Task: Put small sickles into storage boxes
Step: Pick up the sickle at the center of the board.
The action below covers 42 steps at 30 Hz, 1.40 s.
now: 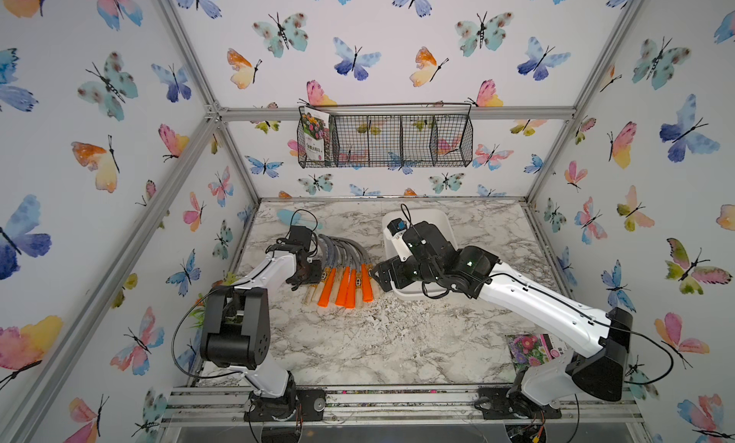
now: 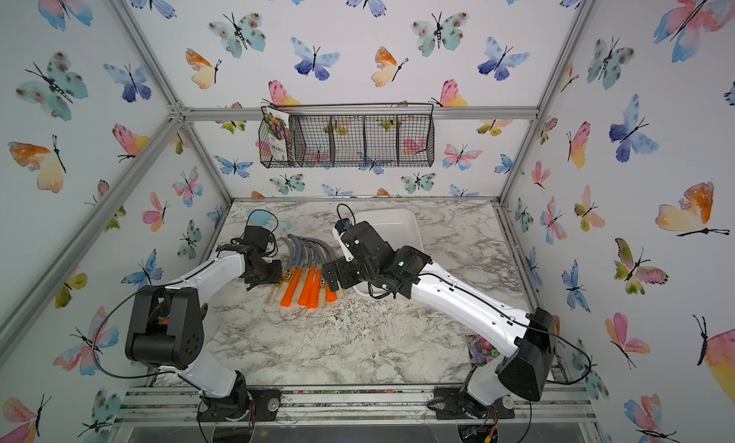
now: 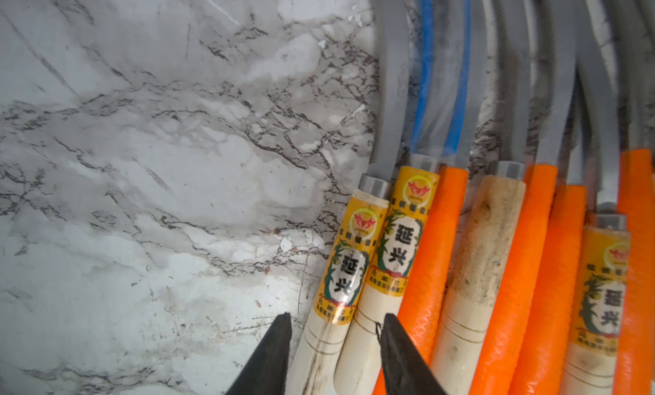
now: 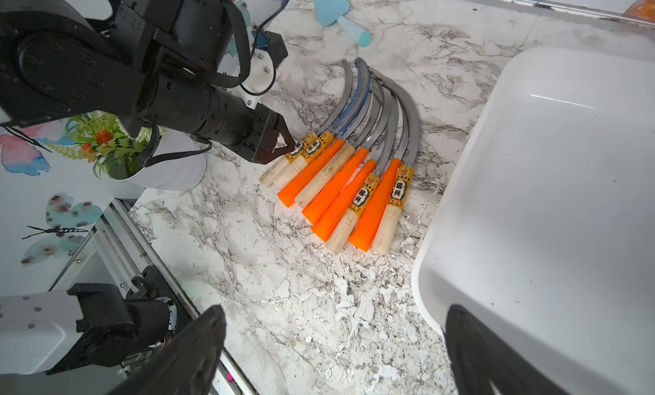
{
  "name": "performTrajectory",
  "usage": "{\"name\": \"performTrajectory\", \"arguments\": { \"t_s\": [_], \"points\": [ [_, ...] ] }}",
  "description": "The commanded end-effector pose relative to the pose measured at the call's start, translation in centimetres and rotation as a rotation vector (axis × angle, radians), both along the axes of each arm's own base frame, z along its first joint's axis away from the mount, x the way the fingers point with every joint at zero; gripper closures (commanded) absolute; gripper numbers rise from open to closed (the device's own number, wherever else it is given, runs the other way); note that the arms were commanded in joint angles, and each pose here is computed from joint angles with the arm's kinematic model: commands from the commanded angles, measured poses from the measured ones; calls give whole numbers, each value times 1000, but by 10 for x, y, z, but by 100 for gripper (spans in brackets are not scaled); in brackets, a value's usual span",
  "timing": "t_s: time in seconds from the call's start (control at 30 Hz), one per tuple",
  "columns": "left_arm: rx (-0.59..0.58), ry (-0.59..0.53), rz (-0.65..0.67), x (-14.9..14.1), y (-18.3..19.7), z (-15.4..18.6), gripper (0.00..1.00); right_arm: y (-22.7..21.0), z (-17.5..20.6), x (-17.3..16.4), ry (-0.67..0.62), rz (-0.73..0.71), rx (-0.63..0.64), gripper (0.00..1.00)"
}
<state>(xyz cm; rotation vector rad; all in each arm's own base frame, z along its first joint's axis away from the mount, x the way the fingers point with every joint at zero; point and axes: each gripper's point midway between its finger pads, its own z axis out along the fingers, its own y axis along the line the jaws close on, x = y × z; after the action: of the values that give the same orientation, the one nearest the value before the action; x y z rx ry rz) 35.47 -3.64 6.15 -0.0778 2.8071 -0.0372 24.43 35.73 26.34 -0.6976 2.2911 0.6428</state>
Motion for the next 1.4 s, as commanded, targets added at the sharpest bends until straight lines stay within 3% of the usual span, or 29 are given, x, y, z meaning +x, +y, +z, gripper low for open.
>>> {"name": "performTrajectory", "arguments": {
  "t_s": [0.0, 0.37, 0.93, 1.2, 1.3, 1.37],
  "points": [
    [-18, 19, -1, 3, 0, -9, 57, 2, 5, 3, 0, -15, 1, 2],
    [-73, 44, 21, 7, 3, -28, 56, 10, -7, 3, 35, 0, -13, 2],
    [-57, 109, 57, 8, 7, -53, 50, 11, -13, 5, 34, 4, -37, 2],
    [-40, 135, 71, 2, 9, -60, 64, 9, -12, 5, 26, 6, -43, 2],
    [-34, 132, 73, 2, 11, -59, 81, 8, -11, 4, 22, 5, -39, 2],
    [-29, 126, 75, 3, 12, -56, 87, 7, -10, 4, 19, 5, -36, 2]
  ]
}}
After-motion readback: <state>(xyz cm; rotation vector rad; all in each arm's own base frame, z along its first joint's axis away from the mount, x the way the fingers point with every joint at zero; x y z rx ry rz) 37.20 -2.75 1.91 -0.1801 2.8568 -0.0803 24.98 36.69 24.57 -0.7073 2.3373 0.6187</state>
